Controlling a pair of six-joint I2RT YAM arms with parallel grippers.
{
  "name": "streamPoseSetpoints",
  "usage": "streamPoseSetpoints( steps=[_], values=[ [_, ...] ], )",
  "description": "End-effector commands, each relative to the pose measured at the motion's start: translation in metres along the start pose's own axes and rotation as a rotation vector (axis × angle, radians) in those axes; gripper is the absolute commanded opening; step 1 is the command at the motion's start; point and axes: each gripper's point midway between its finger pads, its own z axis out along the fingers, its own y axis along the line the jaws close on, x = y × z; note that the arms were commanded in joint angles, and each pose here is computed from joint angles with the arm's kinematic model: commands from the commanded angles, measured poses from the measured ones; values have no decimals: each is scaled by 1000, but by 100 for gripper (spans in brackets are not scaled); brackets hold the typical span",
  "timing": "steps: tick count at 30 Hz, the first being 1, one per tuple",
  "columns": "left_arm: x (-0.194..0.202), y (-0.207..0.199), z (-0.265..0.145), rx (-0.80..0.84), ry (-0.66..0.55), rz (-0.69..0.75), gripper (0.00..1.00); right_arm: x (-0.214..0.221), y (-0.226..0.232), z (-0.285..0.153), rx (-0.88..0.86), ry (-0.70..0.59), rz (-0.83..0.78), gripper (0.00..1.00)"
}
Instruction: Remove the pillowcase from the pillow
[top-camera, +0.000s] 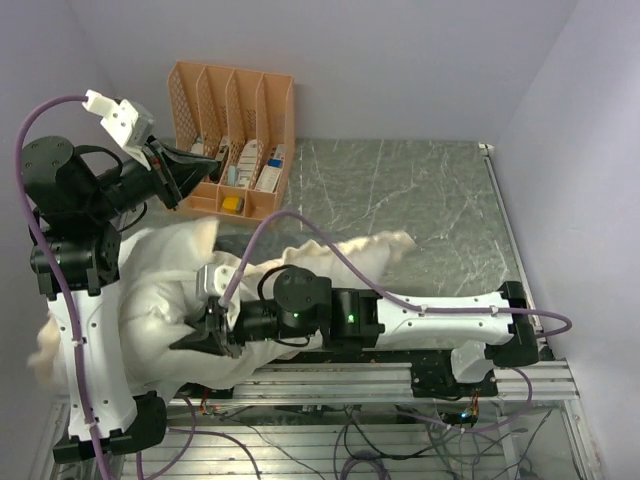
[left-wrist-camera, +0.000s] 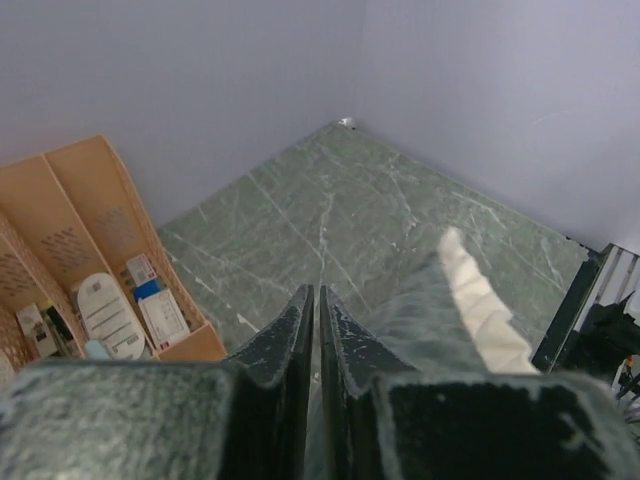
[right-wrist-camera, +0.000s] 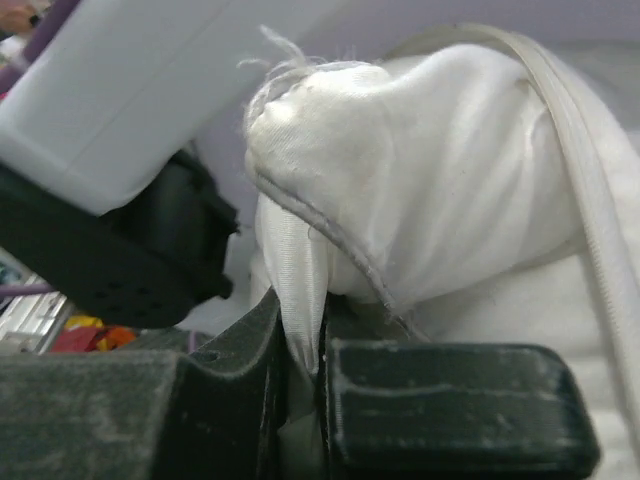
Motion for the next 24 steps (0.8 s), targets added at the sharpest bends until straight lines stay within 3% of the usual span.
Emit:
streamPoseSetpoints(
  steps=[1,5,8,10,12,14,19,24],
  values=[
    [14,12,-1,-54,43,30,13,-2,23,-14,-93,19,11,0],
    [28,41,-8,-204,97,100,7,-26,0,-48,57,-84,-4,0],
    [28,54,-13,-284,101,120,8,-45,-49,-82,327,-172,-16,0],
    [13,63,-17,-358,60,147,23,-52,-96,-109,529,-207,-13,0],
    [-11,67,-25,-424,1,204,48,-62,-132,-133,656,-230,-13,0],
    [-38,68,-36,-496,-64,273,65,-72,-160,-154,743,-251,-11,0],
    [-79,48,-58,-538,-158,454,85,-95,-192,-174,847,-260,-49,0],
    [-98,33,-76,-584,-246,582,94,-95,-212,-165,932,-205,-67,0]
  ],
)
